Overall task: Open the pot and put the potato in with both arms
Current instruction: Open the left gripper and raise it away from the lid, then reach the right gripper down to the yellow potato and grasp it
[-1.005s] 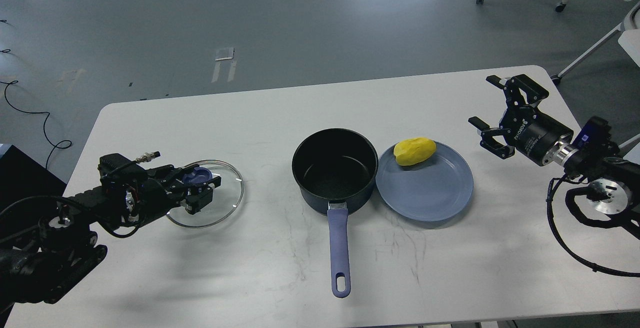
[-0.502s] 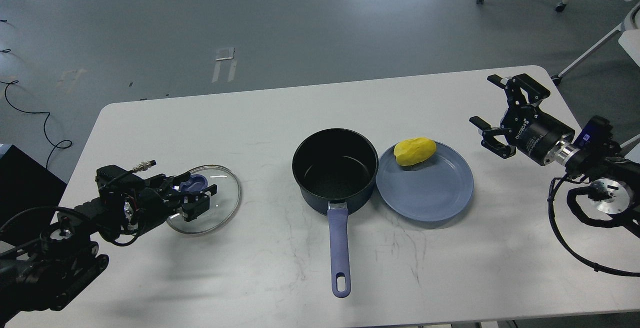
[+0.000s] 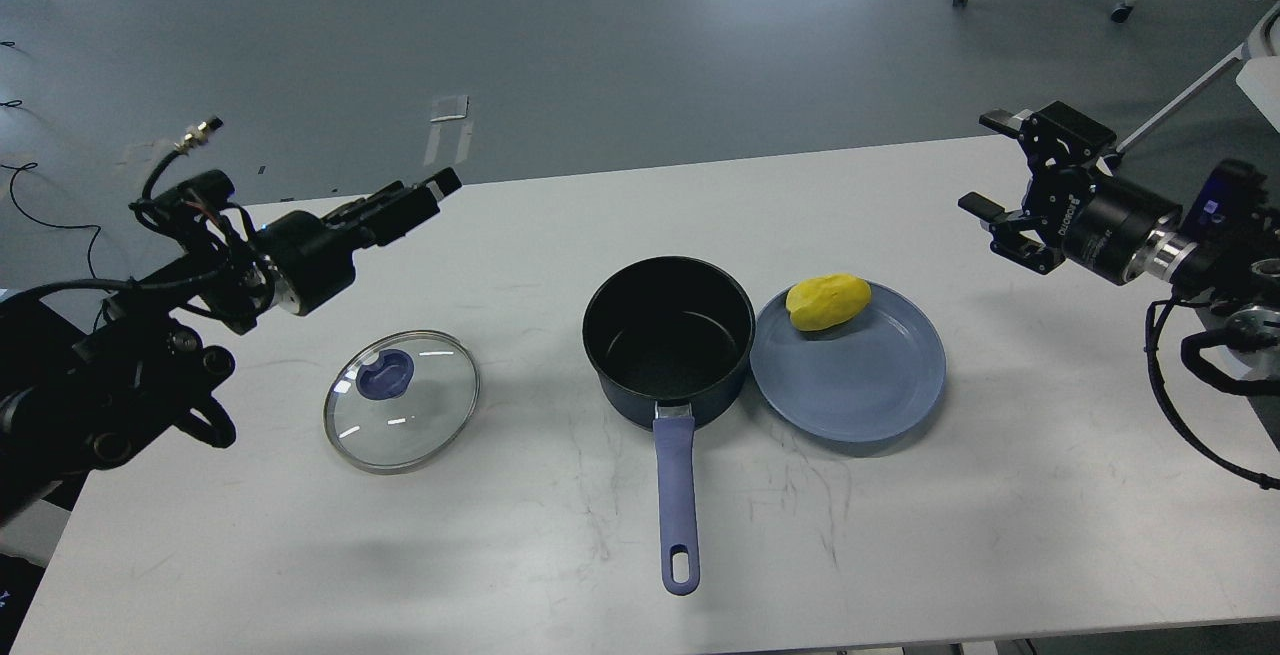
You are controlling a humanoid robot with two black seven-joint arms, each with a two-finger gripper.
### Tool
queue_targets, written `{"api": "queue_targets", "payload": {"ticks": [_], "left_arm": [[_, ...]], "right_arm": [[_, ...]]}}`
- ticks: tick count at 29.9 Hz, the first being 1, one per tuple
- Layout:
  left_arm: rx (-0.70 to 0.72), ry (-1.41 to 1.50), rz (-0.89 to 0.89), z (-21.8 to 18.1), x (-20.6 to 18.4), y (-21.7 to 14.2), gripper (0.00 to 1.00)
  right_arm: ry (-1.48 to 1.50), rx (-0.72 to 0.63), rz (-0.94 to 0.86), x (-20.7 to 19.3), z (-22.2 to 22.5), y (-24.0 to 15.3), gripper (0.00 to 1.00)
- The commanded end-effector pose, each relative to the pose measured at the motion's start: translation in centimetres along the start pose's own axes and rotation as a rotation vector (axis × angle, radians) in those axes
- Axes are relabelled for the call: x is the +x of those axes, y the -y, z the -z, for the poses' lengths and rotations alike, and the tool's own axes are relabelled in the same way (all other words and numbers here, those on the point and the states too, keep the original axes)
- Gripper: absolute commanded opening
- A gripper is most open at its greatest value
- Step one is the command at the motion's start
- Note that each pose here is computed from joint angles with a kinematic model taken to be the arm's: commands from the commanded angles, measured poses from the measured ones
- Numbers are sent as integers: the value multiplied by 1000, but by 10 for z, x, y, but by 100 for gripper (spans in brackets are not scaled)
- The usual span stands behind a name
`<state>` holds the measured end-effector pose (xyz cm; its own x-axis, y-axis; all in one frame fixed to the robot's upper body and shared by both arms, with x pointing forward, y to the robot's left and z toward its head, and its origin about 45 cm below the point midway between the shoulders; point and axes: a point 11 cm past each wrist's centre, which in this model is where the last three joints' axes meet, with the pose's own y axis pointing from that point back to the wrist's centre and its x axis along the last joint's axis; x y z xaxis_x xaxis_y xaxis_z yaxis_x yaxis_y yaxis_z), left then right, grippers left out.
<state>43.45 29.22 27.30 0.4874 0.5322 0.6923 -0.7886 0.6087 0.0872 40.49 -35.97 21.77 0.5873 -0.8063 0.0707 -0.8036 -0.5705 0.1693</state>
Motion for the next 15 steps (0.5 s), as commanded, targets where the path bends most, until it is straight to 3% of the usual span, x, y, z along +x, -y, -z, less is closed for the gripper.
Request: {"api": "queue_targets", "payload": {"ticks": [1, 10, 15], "left_arm": [[-100, -235, -111, -30, 17, 24, 98], [-144, -343, -199, -43, 40, 28, 98], [-180, -356, -228, -53, 48, 30, 98]], "right_arm": [[-278, -50, 115, 2, 41, 2, 100], [-921, -390, 445, -7, 69, 18, 100], [-1214, -572, 660, -21, 57, 32, 100]]}}
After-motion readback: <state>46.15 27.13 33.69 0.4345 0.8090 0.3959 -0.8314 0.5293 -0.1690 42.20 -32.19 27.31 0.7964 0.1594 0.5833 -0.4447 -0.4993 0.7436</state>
